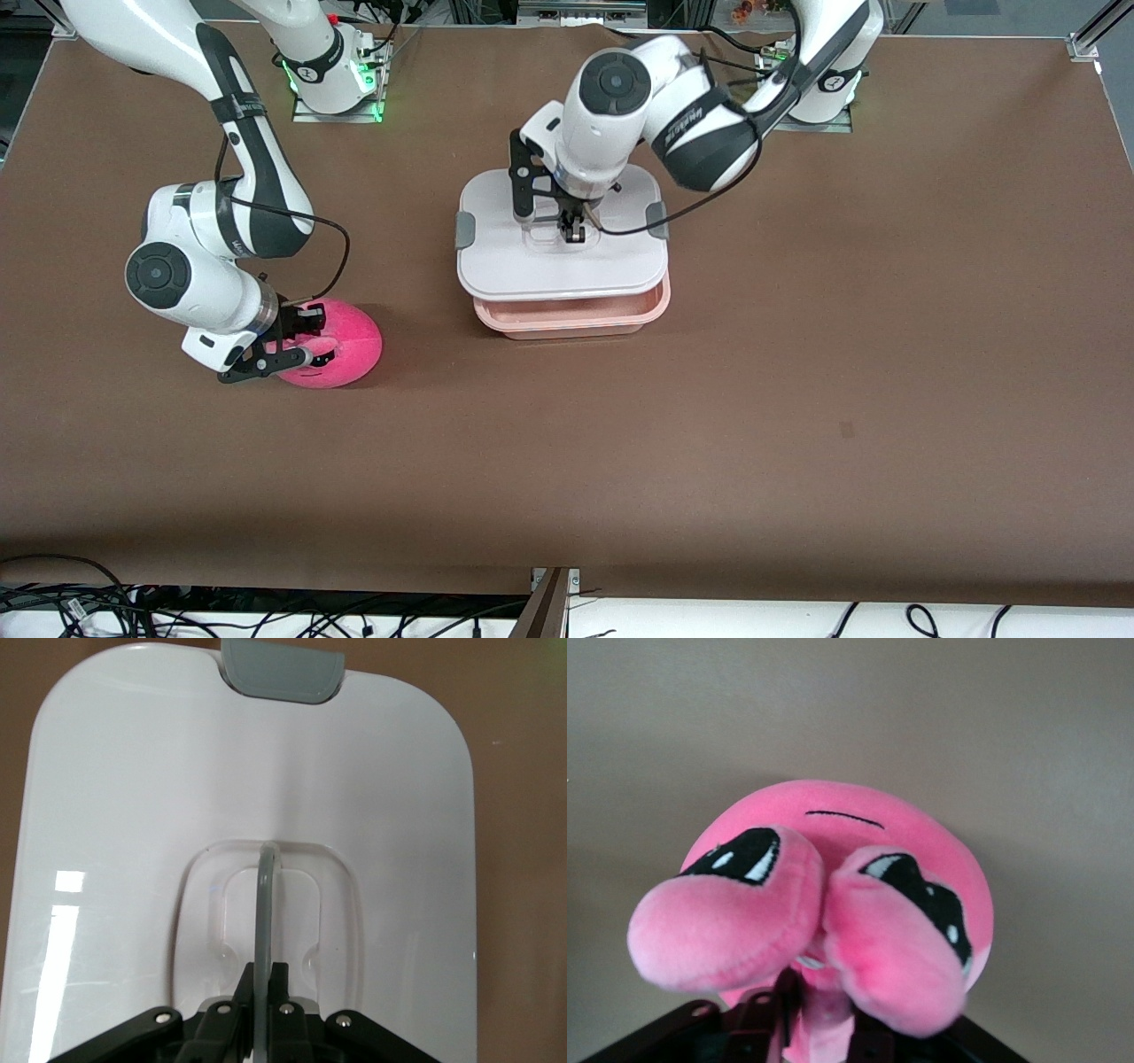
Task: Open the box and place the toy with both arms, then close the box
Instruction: 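Lift the lid off with the left gripper while the right gripper lifts the plush, then lower the pink plush into the pink tub and open the right gripper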
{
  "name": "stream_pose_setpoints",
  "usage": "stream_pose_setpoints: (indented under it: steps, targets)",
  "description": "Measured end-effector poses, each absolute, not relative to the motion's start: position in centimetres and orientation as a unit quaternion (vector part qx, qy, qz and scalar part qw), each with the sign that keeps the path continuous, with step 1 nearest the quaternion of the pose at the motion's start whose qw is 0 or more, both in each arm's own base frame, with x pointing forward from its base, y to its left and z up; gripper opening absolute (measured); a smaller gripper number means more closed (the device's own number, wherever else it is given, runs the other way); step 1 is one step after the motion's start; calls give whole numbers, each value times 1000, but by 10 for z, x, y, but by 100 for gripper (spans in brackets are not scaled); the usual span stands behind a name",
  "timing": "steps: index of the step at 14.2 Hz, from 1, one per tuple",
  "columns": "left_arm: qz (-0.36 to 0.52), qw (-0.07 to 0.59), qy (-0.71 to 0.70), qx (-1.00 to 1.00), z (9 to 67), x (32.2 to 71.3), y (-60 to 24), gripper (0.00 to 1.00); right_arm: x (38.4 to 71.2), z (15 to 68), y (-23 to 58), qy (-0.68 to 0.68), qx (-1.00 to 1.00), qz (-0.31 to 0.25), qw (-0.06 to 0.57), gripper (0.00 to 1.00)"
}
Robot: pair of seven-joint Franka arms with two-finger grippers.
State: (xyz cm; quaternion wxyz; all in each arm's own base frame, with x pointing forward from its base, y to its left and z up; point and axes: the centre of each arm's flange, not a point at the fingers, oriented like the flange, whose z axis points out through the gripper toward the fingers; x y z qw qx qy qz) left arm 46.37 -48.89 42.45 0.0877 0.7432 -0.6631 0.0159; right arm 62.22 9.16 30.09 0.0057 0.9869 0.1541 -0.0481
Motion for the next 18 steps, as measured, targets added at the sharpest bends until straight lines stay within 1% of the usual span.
stream_pose_setpoints:
  steps: [2,4,6,8,11,14,16,18]
  targets:
    - [-14,69,-660,748,456,465,-472,7,627,313,95,186,982,-36,4,8]
    - [-61,54,-654,752,489,477,-439,7,632,328,106,243,970,-27,2,8]
    - [-100,52,-652,750,519,502,-391,7,635,348,129,323,946,-34,-5,8]
    - [-132,65,-648,747,533,535,-322,7,637,377,155,397,917,-34,-12,8]
    - [-141,101,-641,748,538,586,-192,7,634,418,193,509,860,-22,-23,8]
    - [-129,123,-617,767,535,612,-81,7,614,438,252,589,807,-23,-40,8]
    - [-127,129,-606,775,531,618,-48,7,590,454,307,631,774,-19,-49,8]
    - [-126,129,-609,772,529,619,-34,7,560,466,363,663,746,-13,-50,8]
